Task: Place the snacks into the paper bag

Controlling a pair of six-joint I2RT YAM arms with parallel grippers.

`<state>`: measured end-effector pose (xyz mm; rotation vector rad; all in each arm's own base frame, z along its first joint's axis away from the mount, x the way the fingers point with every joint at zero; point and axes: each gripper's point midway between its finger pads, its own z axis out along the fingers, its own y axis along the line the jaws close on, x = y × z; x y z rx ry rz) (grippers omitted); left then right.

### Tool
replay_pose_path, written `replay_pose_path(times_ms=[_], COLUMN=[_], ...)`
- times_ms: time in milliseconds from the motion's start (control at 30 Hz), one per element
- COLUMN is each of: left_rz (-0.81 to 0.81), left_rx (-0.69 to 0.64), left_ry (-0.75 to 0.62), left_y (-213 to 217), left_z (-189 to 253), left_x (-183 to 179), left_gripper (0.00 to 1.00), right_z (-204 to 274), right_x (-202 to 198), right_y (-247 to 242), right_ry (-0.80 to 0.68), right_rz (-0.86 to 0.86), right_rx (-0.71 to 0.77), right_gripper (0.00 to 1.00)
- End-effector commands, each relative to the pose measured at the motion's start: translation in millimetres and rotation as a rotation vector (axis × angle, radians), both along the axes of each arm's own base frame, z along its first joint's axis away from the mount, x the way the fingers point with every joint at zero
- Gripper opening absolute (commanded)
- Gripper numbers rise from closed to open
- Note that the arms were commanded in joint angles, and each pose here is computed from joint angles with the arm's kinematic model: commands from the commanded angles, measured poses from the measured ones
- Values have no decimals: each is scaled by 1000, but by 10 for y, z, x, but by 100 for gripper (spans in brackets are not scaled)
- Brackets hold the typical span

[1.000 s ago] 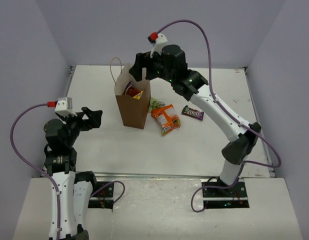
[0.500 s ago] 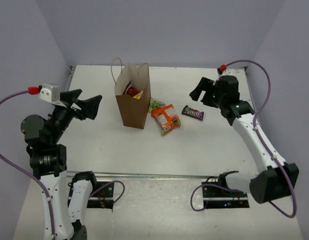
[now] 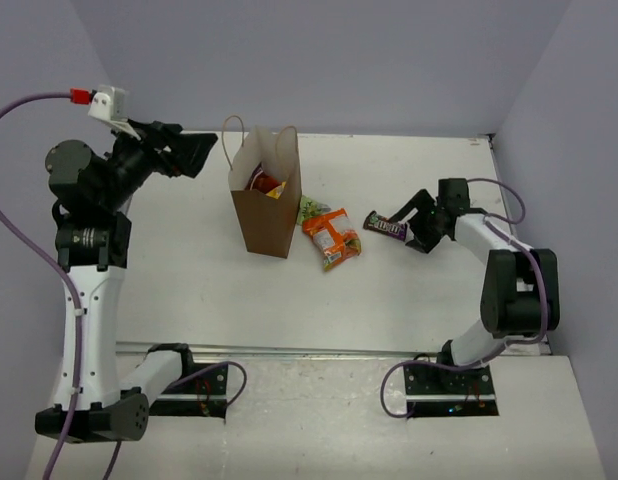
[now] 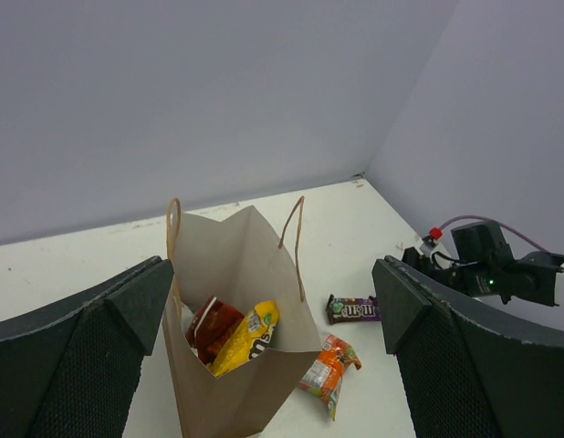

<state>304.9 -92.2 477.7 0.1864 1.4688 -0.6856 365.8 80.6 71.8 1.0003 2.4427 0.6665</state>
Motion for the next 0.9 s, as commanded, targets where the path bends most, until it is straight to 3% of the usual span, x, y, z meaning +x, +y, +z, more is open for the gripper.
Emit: replay_pose_path(times_ms=[0, 300, 367, 433, 533, 767, 833, 867], left_rz=[34, 92, 92, 92, 117, 148, 166, 173], left_rx=[-16, -2, -2, 1, 14, 41, 50, 53], left_ry=[5, 95, 98, 99, 97, 106, 120, 114], left_y=[-36, 46, 46, 47, 88, 144, 176, 187], left_z=[19, -409, -436, -444, -476, -622, -705, -701], left_x=[120, 356, 375, 369, 344, 271, 268, 247], left_gripper=[100, 100, 100, 100, 100, 100, 100, 100], right_z=[179, -147, -147, -171, -158, 53, 107, 116], right_x=[376, 651, 721, 721, 721, 605, 587, 587], right_y=[70, -48, -45, -35, -26, 16, -8, -5], right_ry=[-66, 15, 17, 38, 41, -58, -53, -52], right_rz=[-79, -137, -137, -130, -123, -73, -73, -64], right_rx=[92, 11, -10, -25, -30, -28, -58, -61], right_gripper=[85, 82, 74, 50, 0, 0, 19, 54])
